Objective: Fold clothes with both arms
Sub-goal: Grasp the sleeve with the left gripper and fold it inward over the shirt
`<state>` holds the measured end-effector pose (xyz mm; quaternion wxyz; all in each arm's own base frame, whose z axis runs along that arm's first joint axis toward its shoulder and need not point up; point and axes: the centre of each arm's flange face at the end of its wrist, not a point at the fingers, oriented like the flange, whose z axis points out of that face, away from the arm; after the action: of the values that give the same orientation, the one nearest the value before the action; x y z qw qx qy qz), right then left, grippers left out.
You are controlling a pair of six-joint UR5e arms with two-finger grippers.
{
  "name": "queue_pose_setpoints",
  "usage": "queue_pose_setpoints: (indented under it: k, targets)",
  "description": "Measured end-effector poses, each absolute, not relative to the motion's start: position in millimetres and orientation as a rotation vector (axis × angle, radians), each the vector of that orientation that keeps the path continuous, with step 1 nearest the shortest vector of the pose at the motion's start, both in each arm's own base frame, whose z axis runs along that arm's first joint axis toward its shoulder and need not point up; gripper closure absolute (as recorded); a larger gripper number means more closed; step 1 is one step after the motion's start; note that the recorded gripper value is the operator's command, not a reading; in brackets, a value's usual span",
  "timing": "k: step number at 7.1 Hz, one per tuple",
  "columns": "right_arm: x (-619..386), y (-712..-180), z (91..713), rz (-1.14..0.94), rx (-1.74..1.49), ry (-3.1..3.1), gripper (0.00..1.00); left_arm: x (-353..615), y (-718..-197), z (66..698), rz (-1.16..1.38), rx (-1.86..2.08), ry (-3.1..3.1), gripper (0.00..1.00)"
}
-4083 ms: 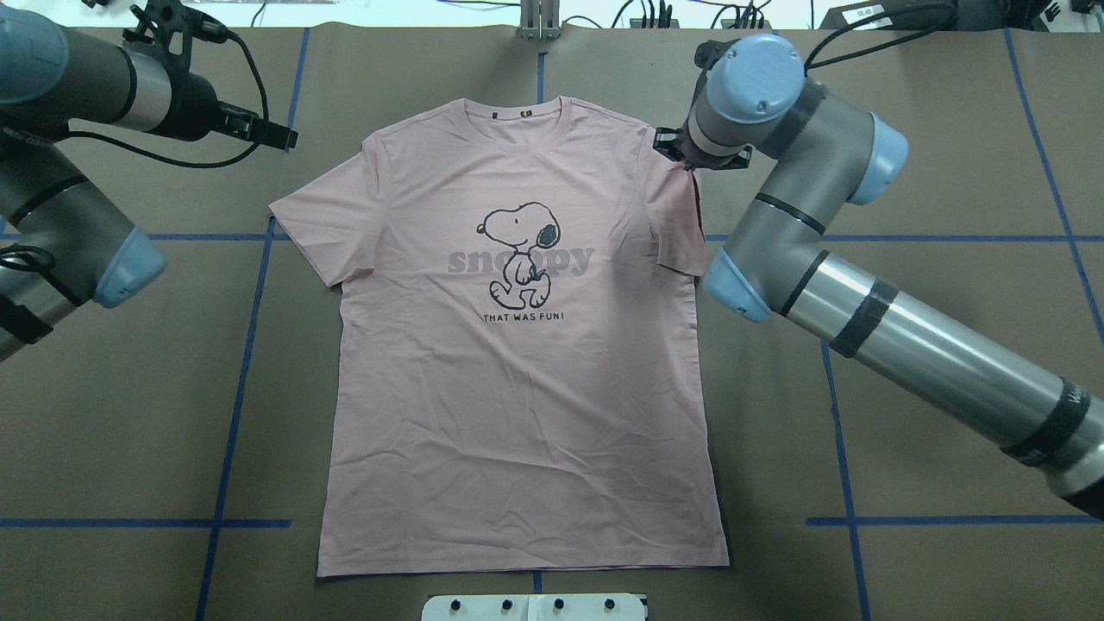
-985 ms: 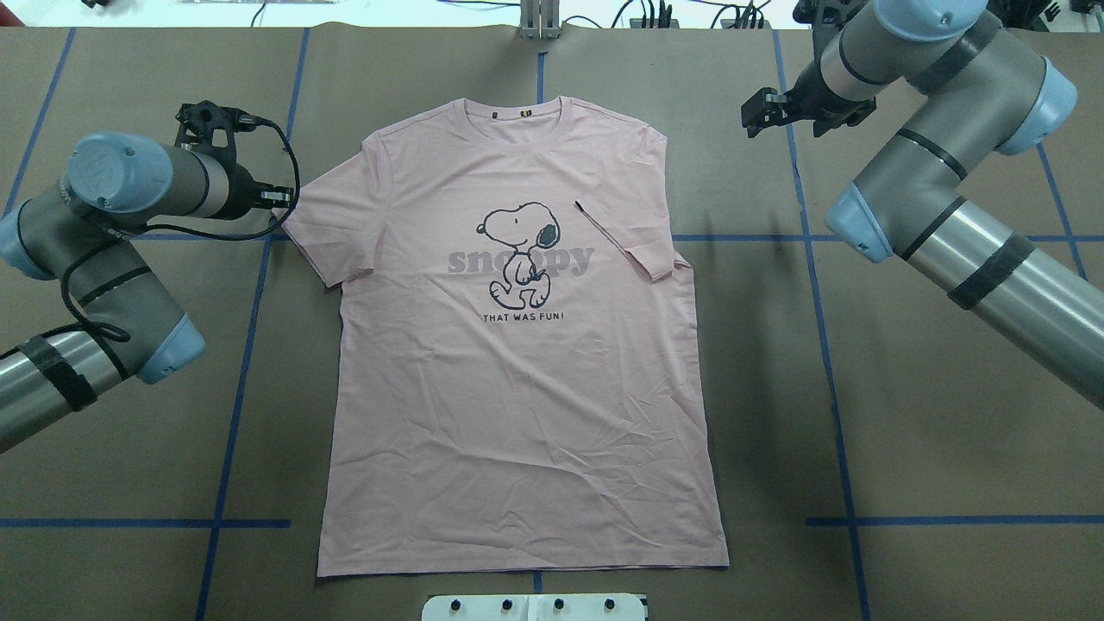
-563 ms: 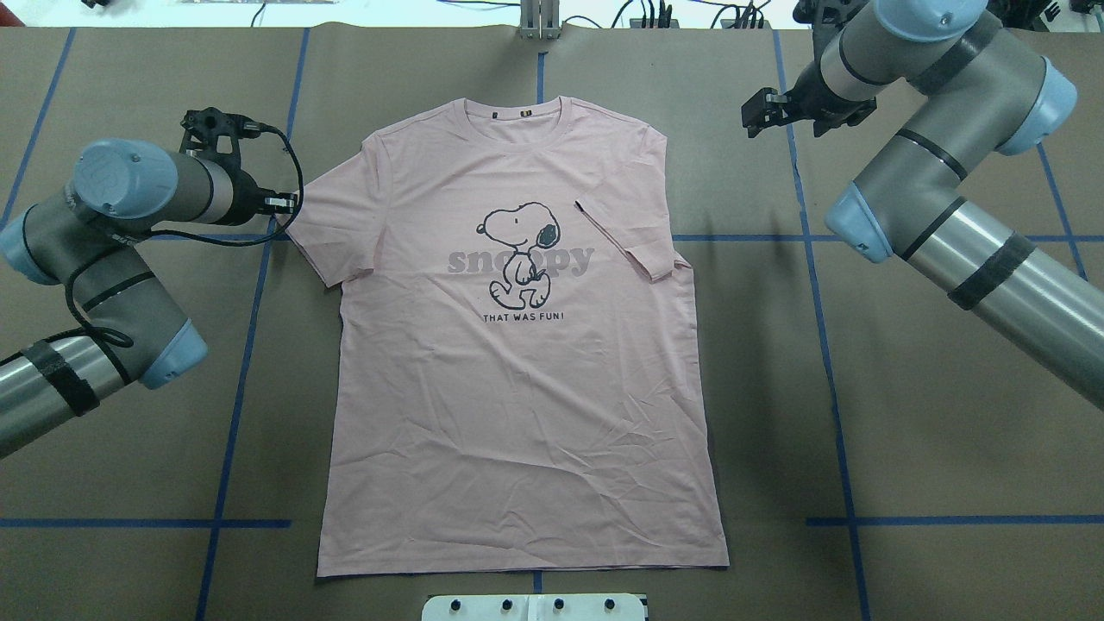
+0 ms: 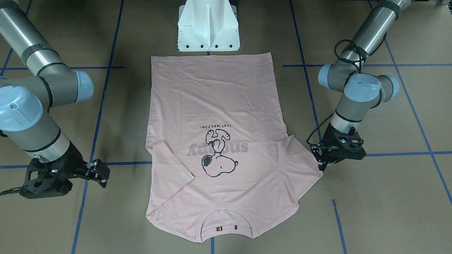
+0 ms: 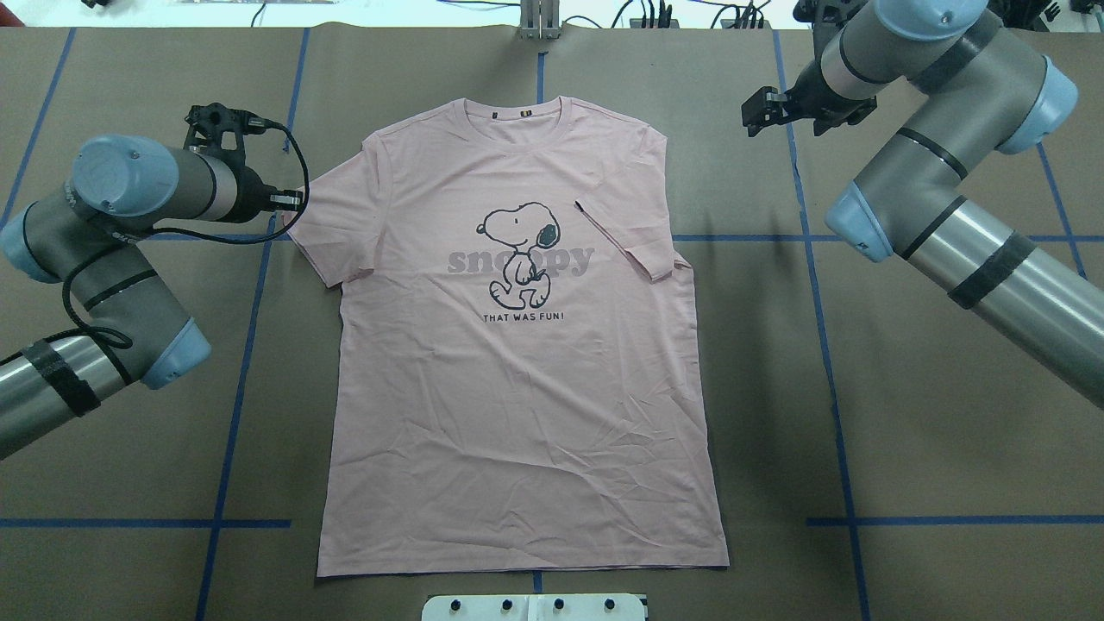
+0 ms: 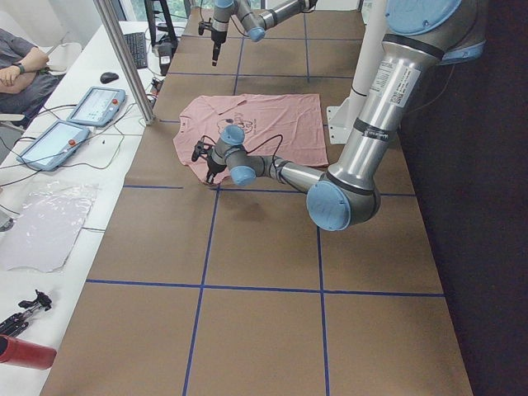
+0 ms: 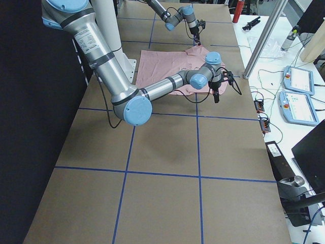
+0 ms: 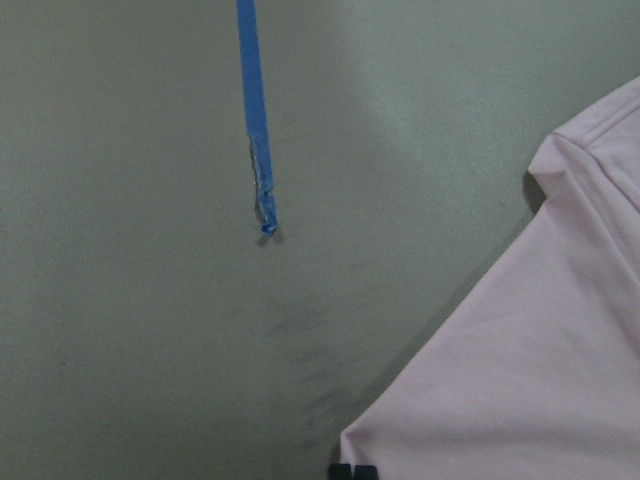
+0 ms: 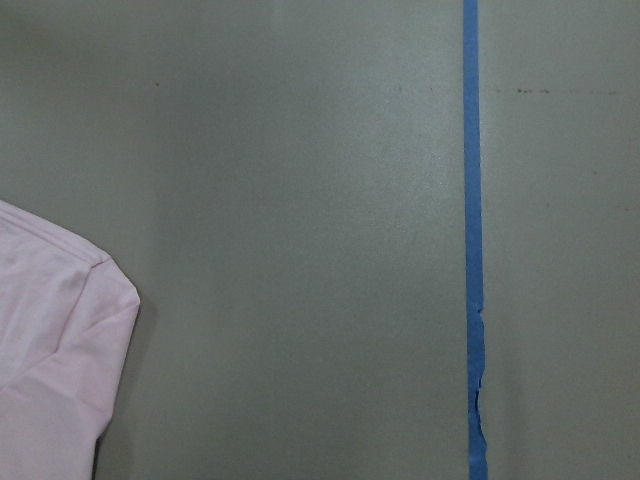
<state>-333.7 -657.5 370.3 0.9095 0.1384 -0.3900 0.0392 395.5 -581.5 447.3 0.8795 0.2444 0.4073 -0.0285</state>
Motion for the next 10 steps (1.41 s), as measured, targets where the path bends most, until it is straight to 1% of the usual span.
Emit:
queue_pose_setpoints:
  k: [2,4,5,6,10]
  targets:
    - [-334.3,-657.2,371.5,0.081,0.284,-0.802,0.00,401.2,-581.1,394.4,-0.061,0.476,0.820,1.00]
    - [-334.2,-657.2,372.1,0.082,0.284,-0.801,0.00,424.8,-572.8,308.4,-0.080,0.390,0.769,1.00]
    - [-334.6,-657.1,372.0,0.082,0.284,-0.801,0.00,447.2,-562.6,279.5,-0.104,0.341,0.758,1.00]
    - [-335.4,-656.8,371.5,0.081,0.284,-0.802,0.00,469.6,-556.9,264.0,-0.116,0.308,0.749,1.00]
    - [-339.5,-655.5,370.3,0.086,0.279,-0.805,0.00,538.5,-601.7,242.1,-0.165,0.276,0.652,1.00]
